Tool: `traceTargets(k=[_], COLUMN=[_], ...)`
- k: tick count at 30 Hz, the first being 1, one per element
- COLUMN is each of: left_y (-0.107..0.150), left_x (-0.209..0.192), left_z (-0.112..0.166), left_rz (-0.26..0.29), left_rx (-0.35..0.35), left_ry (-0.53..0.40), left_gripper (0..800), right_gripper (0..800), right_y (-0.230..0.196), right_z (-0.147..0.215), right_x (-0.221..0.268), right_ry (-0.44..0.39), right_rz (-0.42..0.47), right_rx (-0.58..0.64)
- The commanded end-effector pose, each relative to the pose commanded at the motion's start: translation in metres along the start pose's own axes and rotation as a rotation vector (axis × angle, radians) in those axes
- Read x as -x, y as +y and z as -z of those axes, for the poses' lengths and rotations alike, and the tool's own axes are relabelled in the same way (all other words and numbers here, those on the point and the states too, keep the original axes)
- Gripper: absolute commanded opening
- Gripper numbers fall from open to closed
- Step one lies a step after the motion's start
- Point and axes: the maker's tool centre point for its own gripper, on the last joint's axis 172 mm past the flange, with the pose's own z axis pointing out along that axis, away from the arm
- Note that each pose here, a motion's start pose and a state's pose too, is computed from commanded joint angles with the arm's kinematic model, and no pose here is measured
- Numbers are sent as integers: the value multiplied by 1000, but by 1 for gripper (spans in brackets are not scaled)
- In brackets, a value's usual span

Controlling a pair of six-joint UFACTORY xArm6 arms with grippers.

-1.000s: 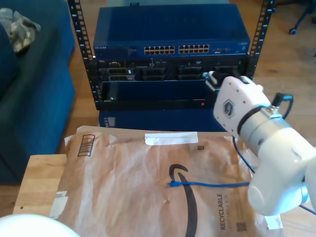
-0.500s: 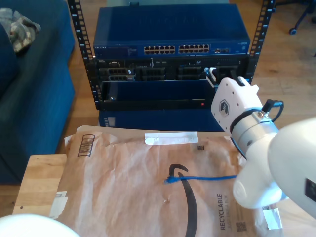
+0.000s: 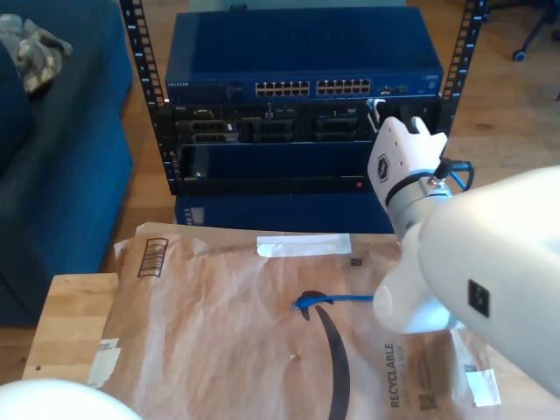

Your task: Grab the cable and plug it in

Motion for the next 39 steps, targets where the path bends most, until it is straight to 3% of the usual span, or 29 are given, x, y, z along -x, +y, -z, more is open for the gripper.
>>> traceTargets(k=[8, 18, 29, 39], left_y=[0, 0, 0, 0], left_x=[0, 0, 0, 0], left_z=[0, 0, 0, 0], left_rz=[0, 0, 0, 0], left_rx=[0, 0, 0, 0], left_ry=[0, 0, 0, 0], left_gripper=[800, 800, 800, 800], right_gripper=[0, 0, 0, 0], right_y=[6, 11, 18, 17], right_z=[-1, -35, -41, -54], right_x=[2, 16, 2, -1], right_ry=[83, 80, 104, 111], right_rz=[37, 48, 117, 115], right_rx=[-44, -86, -78, -91])
